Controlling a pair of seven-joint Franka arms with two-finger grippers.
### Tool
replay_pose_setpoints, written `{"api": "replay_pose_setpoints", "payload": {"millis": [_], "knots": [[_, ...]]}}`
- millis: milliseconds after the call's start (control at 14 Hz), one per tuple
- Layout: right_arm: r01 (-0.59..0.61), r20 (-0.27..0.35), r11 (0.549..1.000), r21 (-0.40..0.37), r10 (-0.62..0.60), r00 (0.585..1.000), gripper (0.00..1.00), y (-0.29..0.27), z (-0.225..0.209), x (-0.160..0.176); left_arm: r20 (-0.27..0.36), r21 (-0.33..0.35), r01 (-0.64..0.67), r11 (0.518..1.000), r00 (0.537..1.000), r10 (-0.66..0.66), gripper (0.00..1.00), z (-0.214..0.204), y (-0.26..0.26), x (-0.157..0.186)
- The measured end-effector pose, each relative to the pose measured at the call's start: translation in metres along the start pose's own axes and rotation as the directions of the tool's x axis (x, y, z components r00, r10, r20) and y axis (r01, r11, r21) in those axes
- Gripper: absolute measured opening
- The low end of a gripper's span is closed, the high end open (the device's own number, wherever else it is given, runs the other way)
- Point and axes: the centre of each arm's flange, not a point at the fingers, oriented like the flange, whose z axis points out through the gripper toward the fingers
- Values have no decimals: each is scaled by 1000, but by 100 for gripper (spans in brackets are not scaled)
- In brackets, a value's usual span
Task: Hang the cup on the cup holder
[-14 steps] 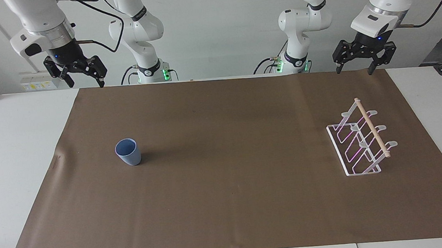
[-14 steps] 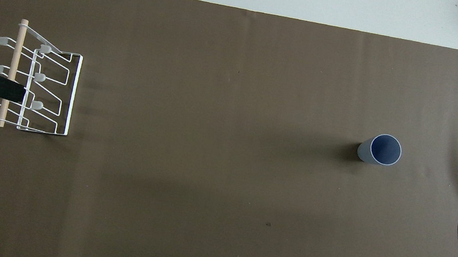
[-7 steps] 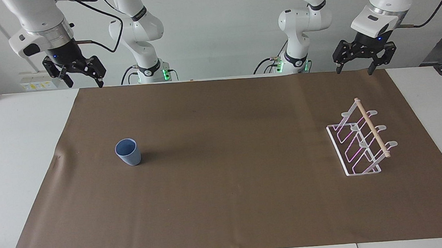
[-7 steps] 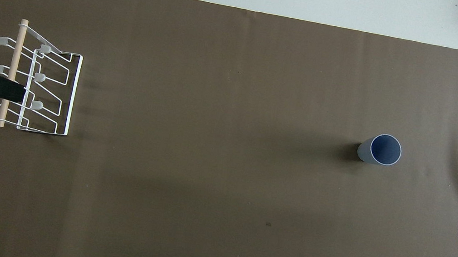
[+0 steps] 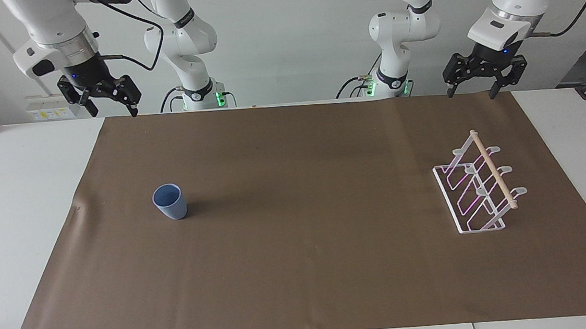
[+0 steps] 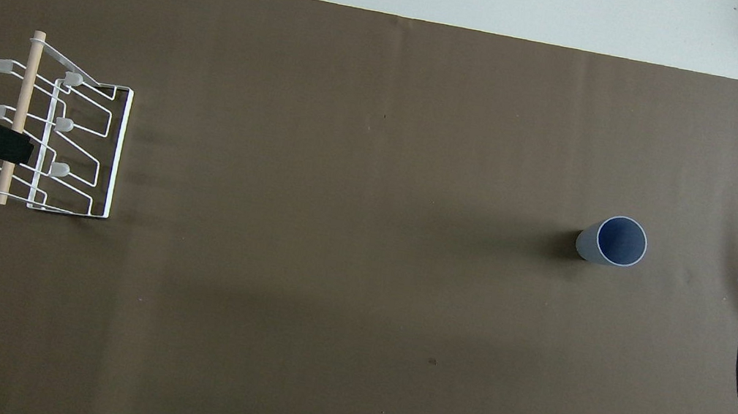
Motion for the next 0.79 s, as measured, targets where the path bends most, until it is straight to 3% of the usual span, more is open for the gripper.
{"api": "replay_pose_setpoints", "payload": {"millis": [500, 786], "knots": [[36, -41, 999, 0, -36, 999, 100, 0, 3, 6, 1, 0, 10, 1000, 1000, -10, 100, 0, -5, -1], [63, -62, 998, -1, -63, 996, 100, -3, 38, 19, 2, 0, 10, 1000, 1000, -10, 100, 0, -5, -1]]}}
